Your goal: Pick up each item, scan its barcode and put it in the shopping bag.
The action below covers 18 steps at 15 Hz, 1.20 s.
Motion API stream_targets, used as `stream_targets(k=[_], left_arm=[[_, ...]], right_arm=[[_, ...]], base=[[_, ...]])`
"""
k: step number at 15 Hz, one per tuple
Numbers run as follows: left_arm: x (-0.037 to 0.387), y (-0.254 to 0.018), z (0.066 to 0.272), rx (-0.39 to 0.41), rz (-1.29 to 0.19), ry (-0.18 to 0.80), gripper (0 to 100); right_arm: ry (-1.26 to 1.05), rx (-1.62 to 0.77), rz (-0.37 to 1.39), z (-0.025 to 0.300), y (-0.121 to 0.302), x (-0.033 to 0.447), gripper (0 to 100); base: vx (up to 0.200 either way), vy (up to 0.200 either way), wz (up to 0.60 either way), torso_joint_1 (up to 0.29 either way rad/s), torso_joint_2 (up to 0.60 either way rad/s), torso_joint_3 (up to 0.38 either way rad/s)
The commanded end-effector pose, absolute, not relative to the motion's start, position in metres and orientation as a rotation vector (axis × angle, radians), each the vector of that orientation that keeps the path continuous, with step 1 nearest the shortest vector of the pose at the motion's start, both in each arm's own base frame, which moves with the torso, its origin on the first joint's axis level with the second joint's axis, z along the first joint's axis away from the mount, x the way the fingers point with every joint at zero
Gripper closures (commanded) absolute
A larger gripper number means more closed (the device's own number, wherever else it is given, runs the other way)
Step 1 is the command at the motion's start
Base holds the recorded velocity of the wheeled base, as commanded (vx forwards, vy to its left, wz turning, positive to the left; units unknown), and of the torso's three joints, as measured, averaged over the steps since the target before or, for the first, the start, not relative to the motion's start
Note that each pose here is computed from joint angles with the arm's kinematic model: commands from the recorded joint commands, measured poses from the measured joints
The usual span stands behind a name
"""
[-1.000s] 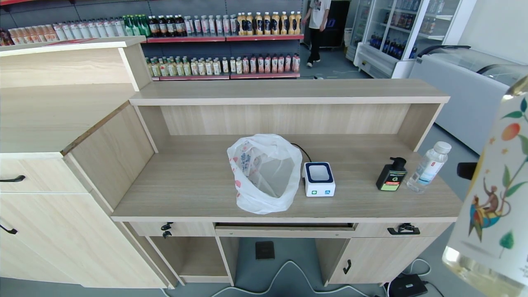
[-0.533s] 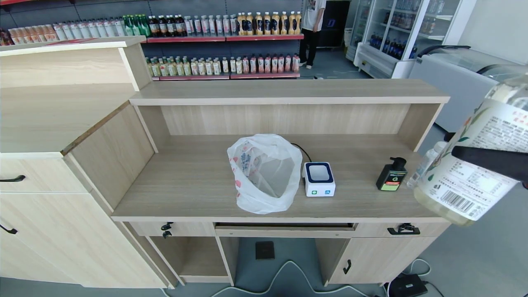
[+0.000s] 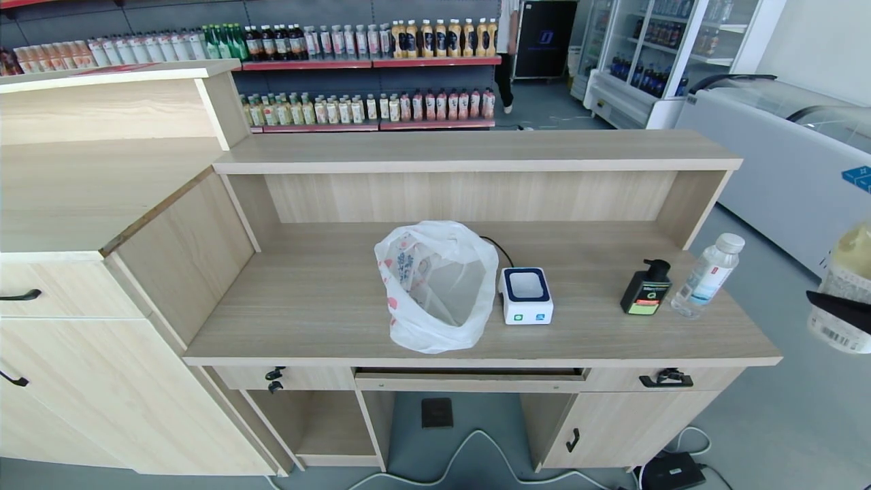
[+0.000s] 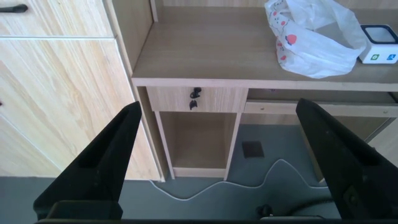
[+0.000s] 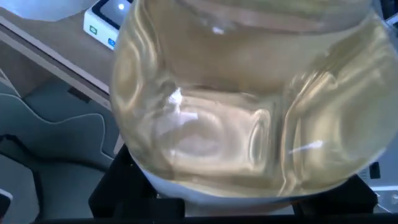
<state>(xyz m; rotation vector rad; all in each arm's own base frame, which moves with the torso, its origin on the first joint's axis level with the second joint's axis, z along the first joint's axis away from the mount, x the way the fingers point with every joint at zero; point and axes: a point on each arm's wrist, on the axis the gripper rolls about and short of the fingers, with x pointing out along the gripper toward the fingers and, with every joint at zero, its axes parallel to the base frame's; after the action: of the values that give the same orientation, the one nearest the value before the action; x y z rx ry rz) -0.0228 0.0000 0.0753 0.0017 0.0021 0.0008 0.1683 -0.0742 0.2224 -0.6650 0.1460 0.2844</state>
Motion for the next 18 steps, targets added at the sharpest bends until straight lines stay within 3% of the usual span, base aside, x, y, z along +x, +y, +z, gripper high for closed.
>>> stream_targets(k=[1, 3, 12, 18], left_arm=[[-0.023, 0.0, 0.075, 0.002, 0.002, 0.002, 0], [-0.023, 0.0, 0.075, 0.002, 0.002, 0.002, 0], [-0.023, 0.0, 0.075, 0.002, 0.002, 0.002, 0], [-0.023, 0.0, 0.075, 0.002, 0.002, 0.002, 0]], right_arm=[[0.163, -0.691, 0.256, 0.221, -0.084, 0.169, 100], [0.164, -0.794, 0.226, 0.222, -0.09, 0.166, 100], [0.083, -0.972, 0.122, 0.213, -0.121, 0.215, 100], [0.081, -0.967, 0.151, 0.184, -0.139, 0.255, 100]], base=[[0.0, 0.0, 0.0, 0.0, 0.0, 0.0], [0.0, 0.0, 0.0, 0.0, 0.0, 0.0], [0.0, 0.0, 0.6, 0.005, 0.0, 0.003], [0.0, 0.0, 0.0, 0.0, 0.0, 0.0]])
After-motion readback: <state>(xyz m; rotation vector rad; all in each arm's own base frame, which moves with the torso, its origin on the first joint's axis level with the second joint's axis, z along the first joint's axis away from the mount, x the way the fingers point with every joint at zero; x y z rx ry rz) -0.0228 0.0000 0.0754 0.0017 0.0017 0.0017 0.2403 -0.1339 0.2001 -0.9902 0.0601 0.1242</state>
